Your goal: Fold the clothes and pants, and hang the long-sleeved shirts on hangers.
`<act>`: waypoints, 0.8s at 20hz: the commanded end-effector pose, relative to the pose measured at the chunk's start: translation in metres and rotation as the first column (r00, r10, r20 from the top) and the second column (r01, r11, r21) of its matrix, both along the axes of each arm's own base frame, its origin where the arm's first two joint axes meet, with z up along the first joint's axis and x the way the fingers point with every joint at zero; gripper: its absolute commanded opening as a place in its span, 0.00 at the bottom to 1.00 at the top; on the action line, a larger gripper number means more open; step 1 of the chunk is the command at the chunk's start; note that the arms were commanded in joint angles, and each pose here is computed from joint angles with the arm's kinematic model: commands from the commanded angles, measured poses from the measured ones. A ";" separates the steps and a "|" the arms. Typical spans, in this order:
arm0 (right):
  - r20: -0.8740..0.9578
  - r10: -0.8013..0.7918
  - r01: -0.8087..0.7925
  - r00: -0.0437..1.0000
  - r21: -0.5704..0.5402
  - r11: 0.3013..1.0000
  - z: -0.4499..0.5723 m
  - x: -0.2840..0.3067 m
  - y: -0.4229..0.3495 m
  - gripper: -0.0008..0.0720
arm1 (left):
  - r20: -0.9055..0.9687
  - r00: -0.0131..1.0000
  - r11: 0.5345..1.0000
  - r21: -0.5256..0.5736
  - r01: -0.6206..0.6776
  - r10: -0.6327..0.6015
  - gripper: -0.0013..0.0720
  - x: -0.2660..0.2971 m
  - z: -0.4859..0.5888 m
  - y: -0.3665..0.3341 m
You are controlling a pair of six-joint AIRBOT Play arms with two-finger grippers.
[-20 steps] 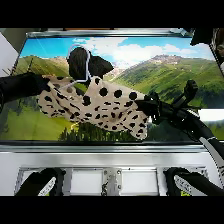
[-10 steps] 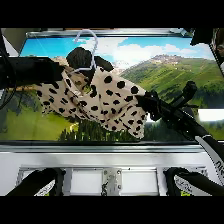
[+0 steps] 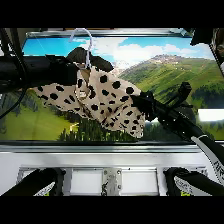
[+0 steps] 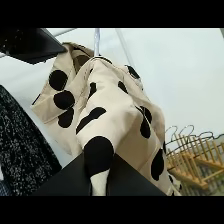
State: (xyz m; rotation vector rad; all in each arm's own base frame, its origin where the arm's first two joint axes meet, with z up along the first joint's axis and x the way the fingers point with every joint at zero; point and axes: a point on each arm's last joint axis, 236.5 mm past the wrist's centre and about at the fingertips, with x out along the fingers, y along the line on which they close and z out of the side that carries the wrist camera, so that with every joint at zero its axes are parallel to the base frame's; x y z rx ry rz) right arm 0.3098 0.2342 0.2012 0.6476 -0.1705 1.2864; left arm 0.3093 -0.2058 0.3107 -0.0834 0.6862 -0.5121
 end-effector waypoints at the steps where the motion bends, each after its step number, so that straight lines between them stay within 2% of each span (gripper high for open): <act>1: -0.002 0.005 -0.005 1.000 -0.001 1.000 -0.001 -0.001 0.003 0.03 | 0.004 1.000 1.000 -0.009 0.007 -0.007 0.03 -0.001 0.002 -0.003; 4: -0.001 0.005 -0.005 1.000 -0.001 1.000 0.000 -0.001 0.003 0.03 | 0.004 1.000 1.000 -0.010 0.008 -0.008 0.04 -0.002 0.002 -0.003; 5: -0.001 0.006 -0.006 1.000 0.000 1.000 0.000 -0.001 0.003 0.03 | 0.008 1.000 1.000 -0.012 0.008 -0.008 0.31 -0.002 0.004 -0.003; 6: -0.001 0.006 -0.006 1.000 0.000 1.000 0.000 -0.001 0.003 0.03 | 0.013 1.000 1.000 -0.016 0.008 -0.008 0.70 -0.003 0.006 -0.002; 7: 0.000 0.006 -0.006 1.000 0.001 1.000 0.000 -0.002 0.003 0.03 | 0.021 1.000 1.000 -0.020 0.008 -0.008 0.77 -0.005 0.009 -0.001; 12: -0.004 0.000 0.000 1.000 0.016 1.000 0.003 0.000 0.001 0.03 | 0.101 0.995 0.998 -0.064 0.005 0.001 0.77 -0.021 0.038 0.011; 15: 0.002 -0.031 0.031 1.000 0.085 0.996 0.017 0.005 -0.010 0.03 | 0.166 0.986 0.995 -0.101 0.001 0.016 0.76 -0.030 0.059 0.019; 16: 0.002 -0.041 0.041 0.999 0.105 0.994 0.020 0.007 -0.013 0.03 | 0.175 0.984 0.994 -0.107 0.001 0.018 0.59 -0.033 0.063 0.022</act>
